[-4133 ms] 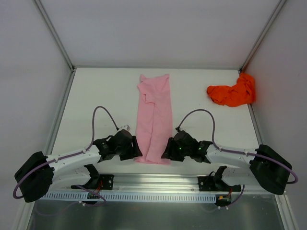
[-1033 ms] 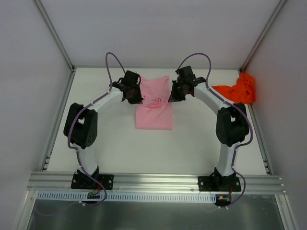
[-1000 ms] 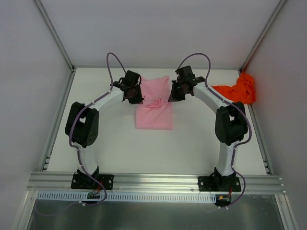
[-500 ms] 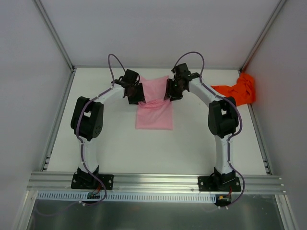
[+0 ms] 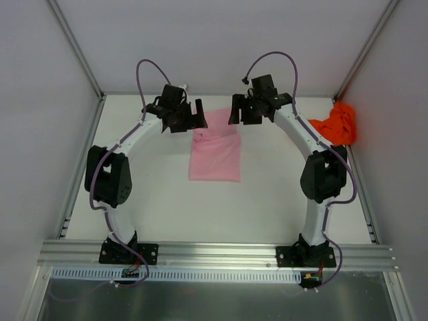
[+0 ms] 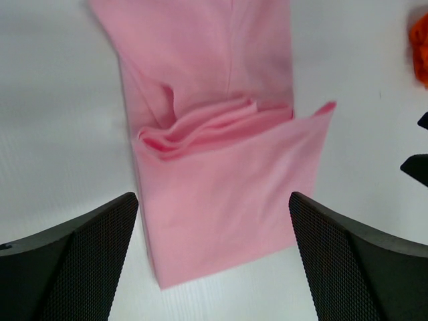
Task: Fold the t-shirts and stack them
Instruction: Fold the folded rectangular tshirt in 1/3 of the way
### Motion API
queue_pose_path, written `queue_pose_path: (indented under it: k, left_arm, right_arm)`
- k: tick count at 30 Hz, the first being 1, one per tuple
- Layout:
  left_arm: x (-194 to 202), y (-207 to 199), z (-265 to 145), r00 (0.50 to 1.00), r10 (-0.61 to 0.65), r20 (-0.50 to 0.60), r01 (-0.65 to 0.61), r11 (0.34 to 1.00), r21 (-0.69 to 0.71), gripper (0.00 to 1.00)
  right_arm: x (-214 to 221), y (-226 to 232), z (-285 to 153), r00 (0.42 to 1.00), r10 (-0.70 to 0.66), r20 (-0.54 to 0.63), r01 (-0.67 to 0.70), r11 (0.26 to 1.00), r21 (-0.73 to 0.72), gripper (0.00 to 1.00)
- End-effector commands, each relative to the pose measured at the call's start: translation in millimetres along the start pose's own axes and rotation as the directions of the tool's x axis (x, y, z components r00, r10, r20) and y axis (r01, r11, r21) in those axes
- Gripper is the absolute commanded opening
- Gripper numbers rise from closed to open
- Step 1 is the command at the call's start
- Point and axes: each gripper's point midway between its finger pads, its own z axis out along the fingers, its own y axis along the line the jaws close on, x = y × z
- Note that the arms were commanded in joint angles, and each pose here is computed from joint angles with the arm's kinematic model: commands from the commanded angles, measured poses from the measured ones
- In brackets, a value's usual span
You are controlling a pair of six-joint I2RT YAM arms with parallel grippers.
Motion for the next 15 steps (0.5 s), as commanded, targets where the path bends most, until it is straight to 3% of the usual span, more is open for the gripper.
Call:
queue_pose_path:
  k: [1,10,15]
  left_arm:
    - [23.6,-2.1,-35.6,1.0,0.01,-0.013,-0.009,0.998,0.061,0.96]
    - [131.4,21.7,-46.3,0.988,-0.077,-0.137,0.091,0.991,0.1,0.89]
    - [162.8,33.1,-38.1,0.976,-0.105,-0.193,0.126,0.987,0.097,0.86]
  right_arm:
    - [25.1,10.5,-36.8,1.0,-0.018,0.015,0.019,0.998,-0.058,0.69]
    - [158.6,-0.5,-29.1,0.989,0.078,-0.124,-0.08,0.997,-0.015,0.68]
    - [184.9,-5.2,-18.4,0.982,0.127,-0.141,-0.126,0.992,0.019,0.7]
